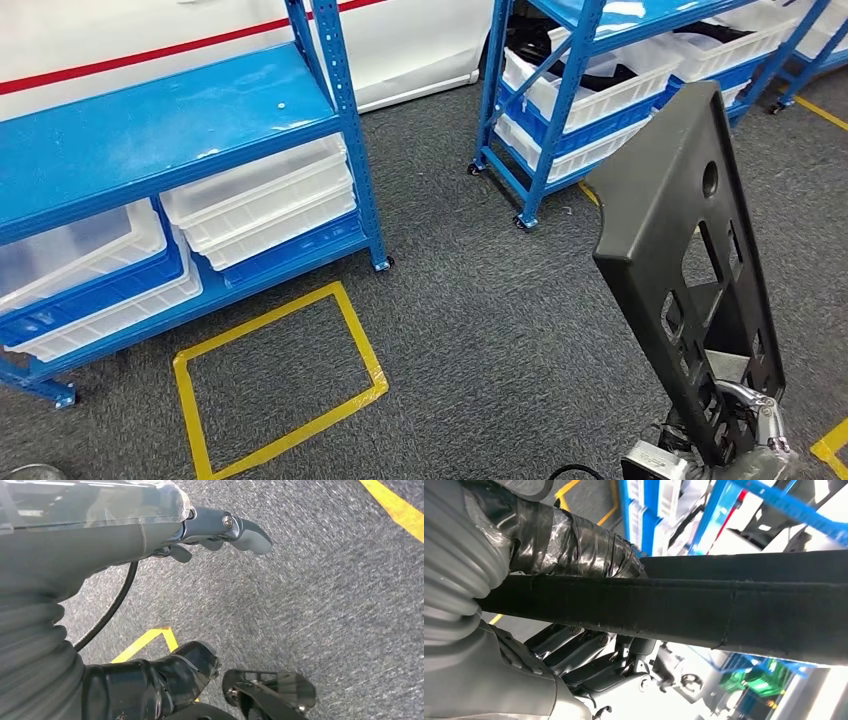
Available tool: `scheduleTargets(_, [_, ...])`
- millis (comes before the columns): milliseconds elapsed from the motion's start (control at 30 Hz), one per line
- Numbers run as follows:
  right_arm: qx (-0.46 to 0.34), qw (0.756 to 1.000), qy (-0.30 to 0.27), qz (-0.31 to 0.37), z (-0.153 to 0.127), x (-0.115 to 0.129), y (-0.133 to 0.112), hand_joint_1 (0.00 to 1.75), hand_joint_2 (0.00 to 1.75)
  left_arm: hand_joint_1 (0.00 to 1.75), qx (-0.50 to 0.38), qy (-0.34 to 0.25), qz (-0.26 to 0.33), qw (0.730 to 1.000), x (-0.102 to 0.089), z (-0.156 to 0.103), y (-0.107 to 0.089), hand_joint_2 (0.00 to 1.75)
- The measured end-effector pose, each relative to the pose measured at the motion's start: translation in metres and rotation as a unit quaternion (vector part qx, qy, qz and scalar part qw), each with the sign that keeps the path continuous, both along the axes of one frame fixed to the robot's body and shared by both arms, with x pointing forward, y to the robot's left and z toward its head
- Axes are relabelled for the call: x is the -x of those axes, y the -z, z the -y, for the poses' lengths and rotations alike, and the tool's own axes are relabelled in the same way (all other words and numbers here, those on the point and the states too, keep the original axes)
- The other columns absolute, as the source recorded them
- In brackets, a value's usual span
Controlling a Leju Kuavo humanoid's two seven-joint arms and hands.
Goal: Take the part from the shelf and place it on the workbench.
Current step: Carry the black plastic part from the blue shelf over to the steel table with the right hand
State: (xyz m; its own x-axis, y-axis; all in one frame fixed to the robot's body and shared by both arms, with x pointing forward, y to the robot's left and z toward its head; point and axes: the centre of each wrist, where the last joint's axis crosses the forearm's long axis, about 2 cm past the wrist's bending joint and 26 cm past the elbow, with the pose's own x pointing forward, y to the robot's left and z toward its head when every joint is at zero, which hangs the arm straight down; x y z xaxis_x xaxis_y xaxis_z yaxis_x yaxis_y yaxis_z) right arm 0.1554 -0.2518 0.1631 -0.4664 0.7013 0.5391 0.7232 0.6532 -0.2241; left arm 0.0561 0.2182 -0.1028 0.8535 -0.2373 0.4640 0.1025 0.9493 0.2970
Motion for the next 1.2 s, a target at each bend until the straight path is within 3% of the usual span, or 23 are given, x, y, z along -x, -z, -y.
scheduleTargets(567, [-0.056, 0.998, 0.018, -0.030, 0.005, 0.028, 0.009, 1.75, 1.75, 0.00, -0.006, 0.009, -0.011, 1.000, 0.003, 0.000, 0.000, 1.75])
scheduleTargets(1200, [-0.067, 0.997, 0.019, -0.022, 0.006, 0.029, 0.006, 1.75, 1.75, 0.00, -0.007, 0.012, -0.004, 1.000, 0.000, 0.001, 0.000, 1.75])
